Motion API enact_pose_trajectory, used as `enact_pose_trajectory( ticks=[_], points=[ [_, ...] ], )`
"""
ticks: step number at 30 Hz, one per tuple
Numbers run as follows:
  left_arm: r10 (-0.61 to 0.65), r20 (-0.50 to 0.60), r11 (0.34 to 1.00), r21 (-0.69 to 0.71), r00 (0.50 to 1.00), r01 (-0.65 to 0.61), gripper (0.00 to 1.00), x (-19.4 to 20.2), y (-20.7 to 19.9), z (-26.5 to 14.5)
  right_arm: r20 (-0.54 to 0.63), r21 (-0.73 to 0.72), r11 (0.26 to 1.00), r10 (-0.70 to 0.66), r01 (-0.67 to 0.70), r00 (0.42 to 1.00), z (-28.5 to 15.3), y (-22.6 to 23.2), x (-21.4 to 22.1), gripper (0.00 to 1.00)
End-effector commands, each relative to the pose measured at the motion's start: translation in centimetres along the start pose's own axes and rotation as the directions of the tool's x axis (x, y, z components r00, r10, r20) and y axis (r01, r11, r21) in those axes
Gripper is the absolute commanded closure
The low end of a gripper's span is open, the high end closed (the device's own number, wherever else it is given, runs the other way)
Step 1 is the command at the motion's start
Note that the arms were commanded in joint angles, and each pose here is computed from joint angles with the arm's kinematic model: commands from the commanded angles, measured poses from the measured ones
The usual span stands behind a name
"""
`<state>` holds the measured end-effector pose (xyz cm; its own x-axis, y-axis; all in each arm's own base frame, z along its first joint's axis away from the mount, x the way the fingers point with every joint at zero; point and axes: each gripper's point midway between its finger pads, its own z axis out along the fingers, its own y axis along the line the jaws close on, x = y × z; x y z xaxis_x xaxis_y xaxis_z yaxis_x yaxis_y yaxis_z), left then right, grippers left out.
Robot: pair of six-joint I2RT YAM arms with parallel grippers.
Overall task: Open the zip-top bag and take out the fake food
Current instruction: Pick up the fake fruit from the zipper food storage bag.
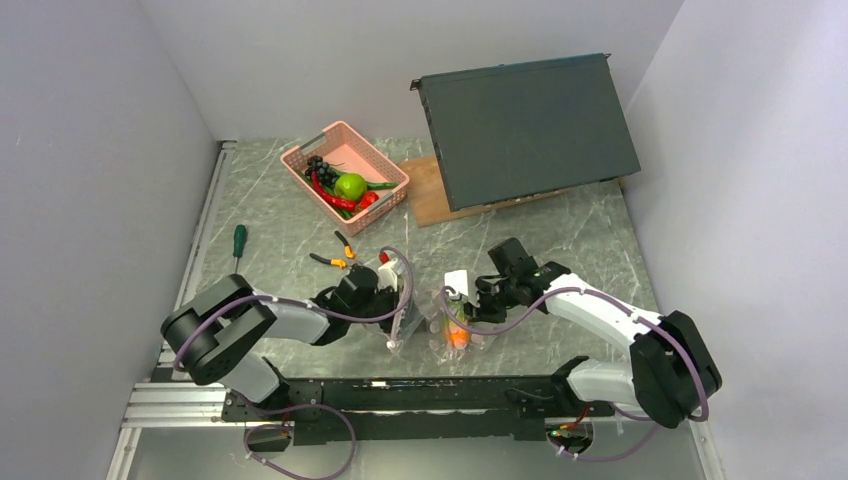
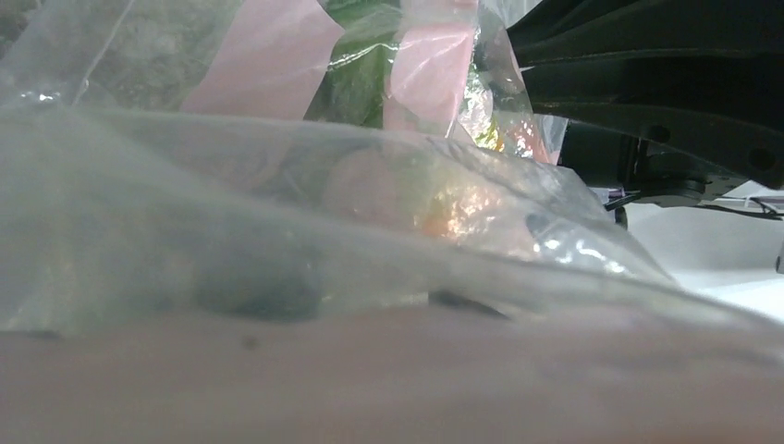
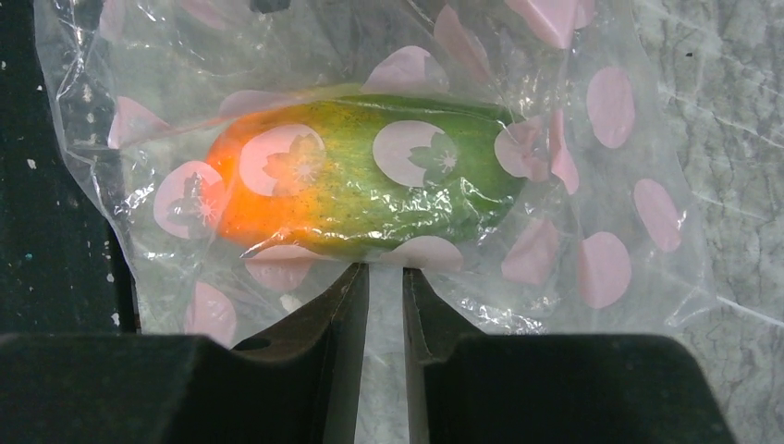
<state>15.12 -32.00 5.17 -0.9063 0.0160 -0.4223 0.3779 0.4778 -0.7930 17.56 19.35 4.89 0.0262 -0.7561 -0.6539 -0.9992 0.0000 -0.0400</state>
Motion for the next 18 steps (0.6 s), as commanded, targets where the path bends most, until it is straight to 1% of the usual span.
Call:
enact_pose_trajectory(
  ticks=[1, 5, 10, 18],
  points=[
    [0.001, 0.073, 0.995, 0.104, 0.997, -0.008, 0.48, -2.0, -2.5, 0.7, 0.065, -0.008, 1.000, -0.014, 0.015, 0.998, 0.1, 0.2, -1.4, 0.77],
    [-0.023, 0.101, 0.986, 0.169, 0.995, 0.005, 0.45, -2.7, -3.7, 0.8, 0.071, -0.028, 1.000, -0.010, 0.012, 0.997, 0.3, 0.5, -1.4, 0.79],
    [-0.039, 0.103, 0.980, 0.197, 0.994, 0.018, 0.43, -2.8, -4.4, 1.2, 0.072, -0.059, 0.998, -0.014, 0.019, 0.997, 0.6, 1.1, -1.6, 0.89],
    [-0.049, 0.075, 0.977, 0.212, 0.996, 0.032, 0.37, -2.2, -4.8, 2.2, 0.079, -0.090, 0.995, -0.022, 0.029, 0.997, 0.9, 1.7, -1.9, 0.90]
  ],
)
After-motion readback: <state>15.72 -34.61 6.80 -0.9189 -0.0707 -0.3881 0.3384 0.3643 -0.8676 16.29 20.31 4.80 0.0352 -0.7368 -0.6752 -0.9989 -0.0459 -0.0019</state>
